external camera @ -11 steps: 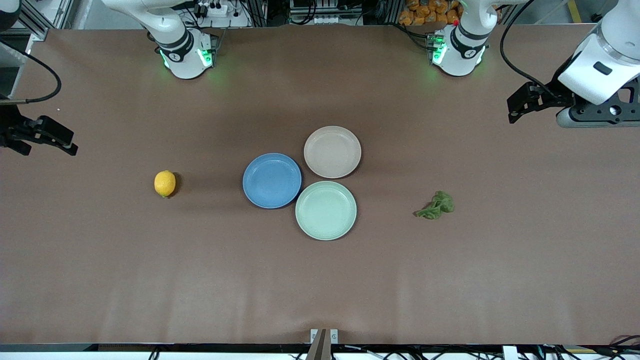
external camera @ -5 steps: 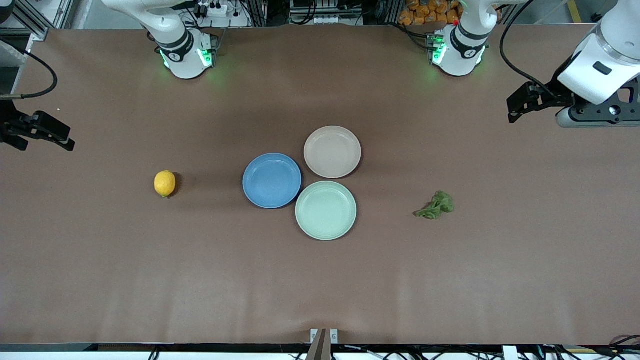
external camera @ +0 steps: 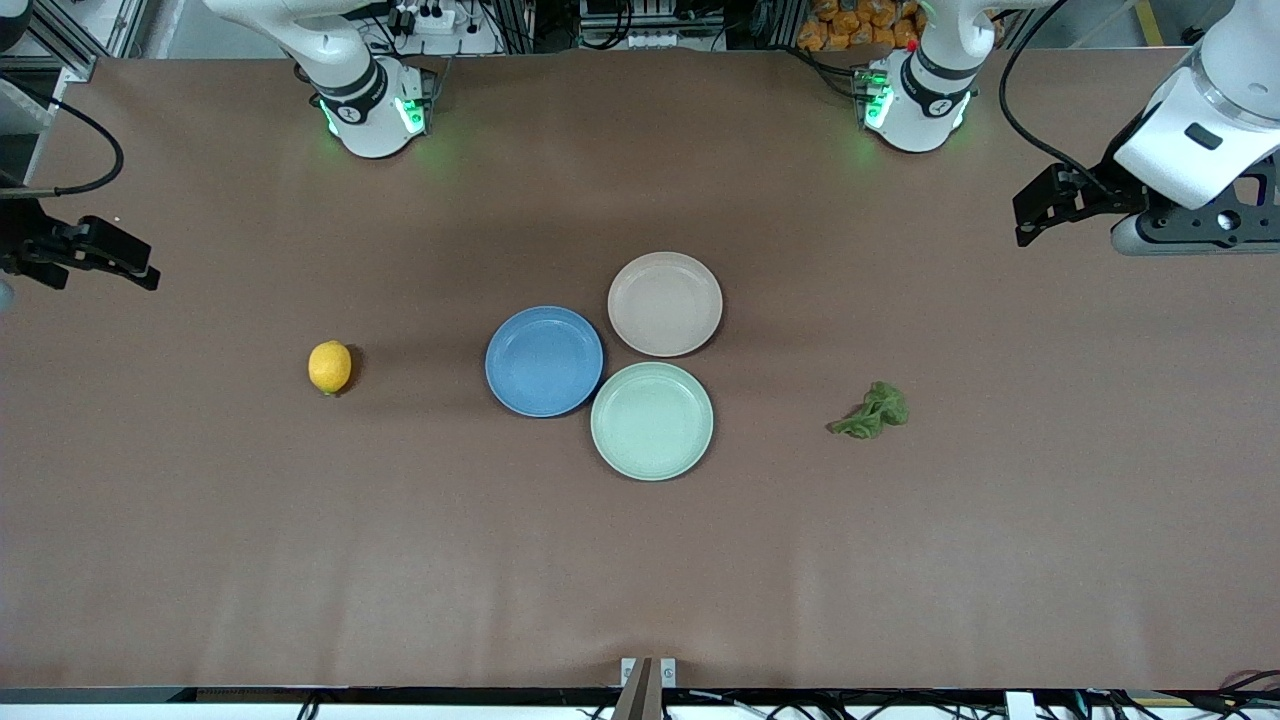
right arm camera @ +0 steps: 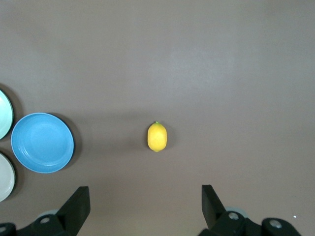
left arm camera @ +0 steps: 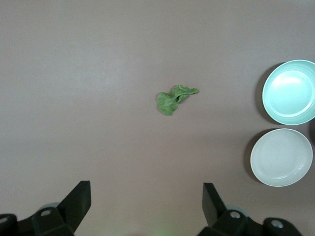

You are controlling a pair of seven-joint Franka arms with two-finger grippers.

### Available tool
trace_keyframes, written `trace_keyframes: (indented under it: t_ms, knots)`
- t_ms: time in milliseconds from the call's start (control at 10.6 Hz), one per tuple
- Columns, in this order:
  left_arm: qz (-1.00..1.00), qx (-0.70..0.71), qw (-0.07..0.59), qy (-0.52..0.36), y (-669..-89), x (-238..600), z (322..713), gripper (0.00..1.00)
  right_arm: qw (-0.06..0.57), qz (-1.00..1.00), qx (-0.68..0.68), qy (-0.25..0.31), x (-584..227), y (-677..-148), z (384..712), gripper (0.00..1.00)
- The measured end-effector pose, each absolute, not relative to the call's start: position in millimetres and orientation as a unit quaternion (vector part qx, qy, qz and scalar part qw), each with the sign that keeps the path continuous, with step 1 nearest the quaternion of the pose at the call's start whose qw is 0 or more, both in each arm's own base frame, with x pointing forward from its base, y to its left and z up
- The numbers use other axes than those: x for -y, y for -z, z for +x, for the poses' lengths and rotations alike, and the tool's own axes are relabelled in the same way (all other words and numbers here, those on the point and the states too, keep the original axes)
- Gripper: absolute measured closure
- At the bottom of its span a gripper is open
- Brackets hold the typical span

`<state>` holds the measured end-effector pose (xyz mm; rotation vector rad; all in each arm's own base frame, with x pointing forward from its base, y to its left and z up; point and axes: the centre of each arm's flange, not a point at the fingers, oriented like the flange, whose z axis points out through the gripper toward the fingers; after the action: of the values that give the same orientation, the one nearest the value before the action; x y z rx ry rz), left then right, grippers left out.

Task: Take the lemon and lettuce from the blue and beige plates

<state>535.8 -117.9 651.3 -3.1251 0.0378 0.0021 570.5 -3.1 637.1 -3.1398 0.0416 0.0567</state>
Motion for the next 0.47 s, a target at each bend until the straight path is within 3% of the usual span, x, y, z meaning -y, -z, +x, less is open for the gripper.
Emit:
trace_keyframes:
  t_ms: [470]
  knots:
    - [-1.0,-0.013,0.008,-0.001,-651.3,119.4,535.5,0.0,0.0,-0.999,-0.013,-0.029,2.7,-635.0,568.2,0.0]
